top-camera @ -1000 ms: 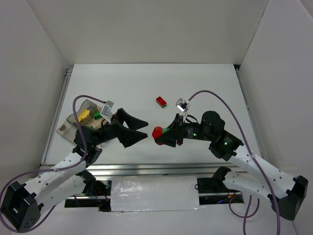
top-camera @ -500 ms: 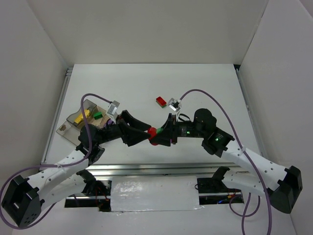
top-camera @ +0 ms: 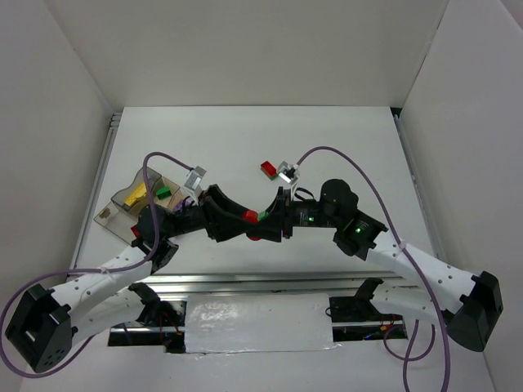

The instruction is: Sort the legos into containers by color

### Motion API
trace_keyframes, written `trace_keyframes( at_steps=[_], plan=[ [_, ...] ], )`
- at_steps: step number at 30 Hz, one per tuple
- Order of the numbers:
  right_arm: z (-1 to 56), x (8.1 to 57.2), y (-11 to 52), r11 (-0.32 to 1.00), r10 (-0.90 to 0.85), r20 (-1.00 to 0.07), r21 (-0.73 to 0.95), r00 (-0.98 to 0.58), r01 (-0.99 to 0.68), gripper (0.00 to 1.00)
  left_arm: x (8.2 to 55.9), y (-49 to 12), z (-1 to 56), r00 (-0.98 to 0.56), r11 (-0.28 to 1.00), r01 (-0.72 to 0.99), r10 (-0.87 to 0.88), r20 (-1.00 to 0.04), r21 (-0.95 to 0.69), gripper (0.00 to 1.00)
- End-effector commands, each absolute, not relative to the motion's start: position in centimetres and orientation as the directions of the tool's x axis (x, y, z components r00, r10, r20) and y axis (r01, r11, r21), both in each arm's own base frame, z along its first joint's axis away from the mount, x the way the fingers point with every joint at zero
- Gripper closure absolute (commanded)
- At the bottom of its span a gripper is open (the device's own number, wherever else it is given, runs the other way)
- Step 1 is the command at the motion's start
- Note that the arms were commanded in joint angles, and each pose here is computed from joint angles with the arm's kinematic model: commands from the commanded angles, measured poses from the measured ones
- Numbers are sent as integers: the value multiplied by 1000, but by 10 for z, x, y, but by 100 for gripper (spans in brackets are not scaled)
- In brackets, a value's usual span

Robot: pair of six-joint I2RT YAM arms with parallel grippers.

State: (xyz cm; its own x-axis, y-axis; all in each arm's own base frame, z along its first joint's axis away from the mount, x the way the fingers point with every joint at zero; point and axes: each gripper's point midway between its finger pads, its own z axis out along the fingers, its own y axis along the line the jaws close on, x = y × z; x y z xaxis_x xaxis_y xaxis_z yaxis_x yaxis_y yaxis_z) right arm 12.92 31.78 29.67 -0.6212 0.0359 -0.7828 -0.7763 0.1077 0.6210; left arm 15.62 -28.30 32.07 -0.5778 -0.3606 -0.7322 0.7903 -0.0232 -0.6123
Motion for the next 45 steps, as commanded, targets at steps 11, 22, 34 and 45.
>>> trace_keyframes(
  at_steps=[11, 22, 34, 45],
  plan=[
    [320, 139, 322, 102, 96, -842, 539, -531, -836, 100, 140, -281, 351, -504, -83, 855, -364, -783, -512, 100],
    [316, 124, 305, 88, 82, -890, 454, -448, -887, 23, 135, -272, 364, -439, -19, 886, -353, -826, -463, 100],
    [349, 118, 286, 86, 179, -920, 368, -349, -926, 33, 121, -270, 358, -439, -53, 893, -312, -842, -446, 100],
    [350, 122, 303, 24, 159, -911, 389, -381, -921, 83, 122, -270, 355, -443, -44, 891, -308, -842, -452, 100]
  ],
)
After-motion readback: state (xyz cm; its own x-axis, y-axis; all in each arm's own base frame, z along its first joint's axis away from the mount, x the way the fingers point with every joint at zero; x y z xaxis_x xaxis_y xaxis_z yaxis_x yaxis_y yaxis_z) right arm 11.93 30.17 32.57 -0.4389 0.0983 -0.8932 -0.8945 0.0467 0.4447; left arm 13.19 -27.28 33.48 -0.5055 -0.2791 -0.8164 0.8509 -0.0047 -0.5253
